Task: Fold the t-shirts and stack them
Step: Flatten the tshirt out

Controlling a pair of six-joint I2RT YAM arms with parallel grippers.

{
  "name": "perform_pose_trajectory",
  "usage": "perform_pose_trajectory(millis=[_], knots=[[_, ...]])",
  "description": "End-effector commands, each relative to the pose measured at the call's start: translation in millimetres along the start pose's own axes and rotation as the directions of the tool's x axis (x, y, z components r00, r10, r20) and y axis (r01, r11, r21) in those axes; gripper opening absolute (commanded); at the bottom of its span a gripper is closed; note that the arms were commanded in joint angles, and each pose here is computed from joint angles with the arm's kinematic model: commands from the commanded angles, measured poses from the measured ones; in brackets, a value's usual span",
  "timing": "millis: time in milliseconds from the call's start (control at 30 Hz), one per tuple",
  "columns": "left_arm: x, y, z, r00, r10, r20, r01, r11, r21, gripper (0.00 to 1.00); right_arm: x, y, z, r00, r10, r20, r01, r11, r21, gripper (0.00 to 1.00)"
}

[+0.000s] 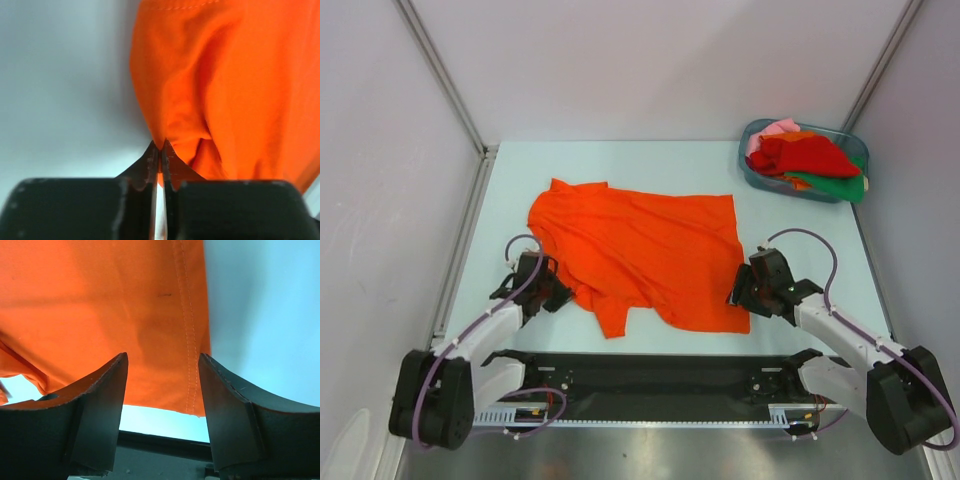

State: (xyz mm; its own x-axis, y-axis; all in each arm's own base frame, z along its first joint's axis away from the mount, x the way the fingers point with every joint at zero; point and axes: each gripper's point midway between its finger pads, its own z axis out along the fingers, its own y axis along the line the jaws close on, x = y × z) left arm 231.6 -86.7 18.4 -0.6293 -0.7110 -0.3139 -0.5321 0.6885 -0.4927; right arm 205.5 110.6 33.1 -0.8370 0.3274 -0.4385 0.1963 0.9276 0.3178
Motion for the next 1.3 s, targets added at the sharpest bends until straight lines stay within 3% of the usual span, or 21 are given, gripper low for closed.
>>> perform_pose_trajectory(millis=[0,67,267,367,633,967,1133,1267], knots=[[-10.7,5.4,-18.8,0.997,0.05,0.063,-0.047,0.998,-0.033,0.0,-1.6,-4.2,-1.2,1.0,0.029,0.011,-0.03,0.999,0.029,0.63],[-37.5,-14.5,-44.3,0.98,0.087,0.18,-0.091,0.996,0.012,0.0,-4.3,-4.7,0.8,1.0,0.024,0.017,-0.025,0.999,0.037,0.63],[-74.0,-37.3,-110.4,0.928,0.18,0.326,-0.196,0.981,0.015,0.0,-19.2,3.9,9.5,0.999,-0.004,0.046,0.003,1.0,0.025,0.62],[-80.8,-45.7,-125.2,0.918,0.212,0.334,-0.229,0.973,0.012,0.05,-33.7,16.8,11.4,0.997,-0.026,0.067,0.026,1.0,-0.002,0.62],[-92.0,-65.5,-116.2,0.909,0.282,0.307,-0.295,0.956,-0.005,0.03,-66.2,40.5,26.3,0.989,-0.089,0.115,0.092,0.995,-0.023,0.62],[-81.2,-30.0,-134.1,0.928,0.213,0.306,-0.197,0.977,-0.084,0.04,-134.3,101.2,64.0,0.958,-0.135,0.254,0.149,0.988,-0.035,0.53],[-77.8,-29.2,-149.1,0.933,0.147,0.328,-0.141,0.989,-0.043,0.01,-136.2,84.4,102.9,0.97,-0.078,0.229,0.067,0.996,0.056,0.51],[-82.4,-67.1,-140.3,0.941,0.145,0.307,-0.175,0.982,0.074,0.02,-142.7,67.9,120.1,0.976,-0.033,0.216,0.015,0.996,0.085,0.51]])
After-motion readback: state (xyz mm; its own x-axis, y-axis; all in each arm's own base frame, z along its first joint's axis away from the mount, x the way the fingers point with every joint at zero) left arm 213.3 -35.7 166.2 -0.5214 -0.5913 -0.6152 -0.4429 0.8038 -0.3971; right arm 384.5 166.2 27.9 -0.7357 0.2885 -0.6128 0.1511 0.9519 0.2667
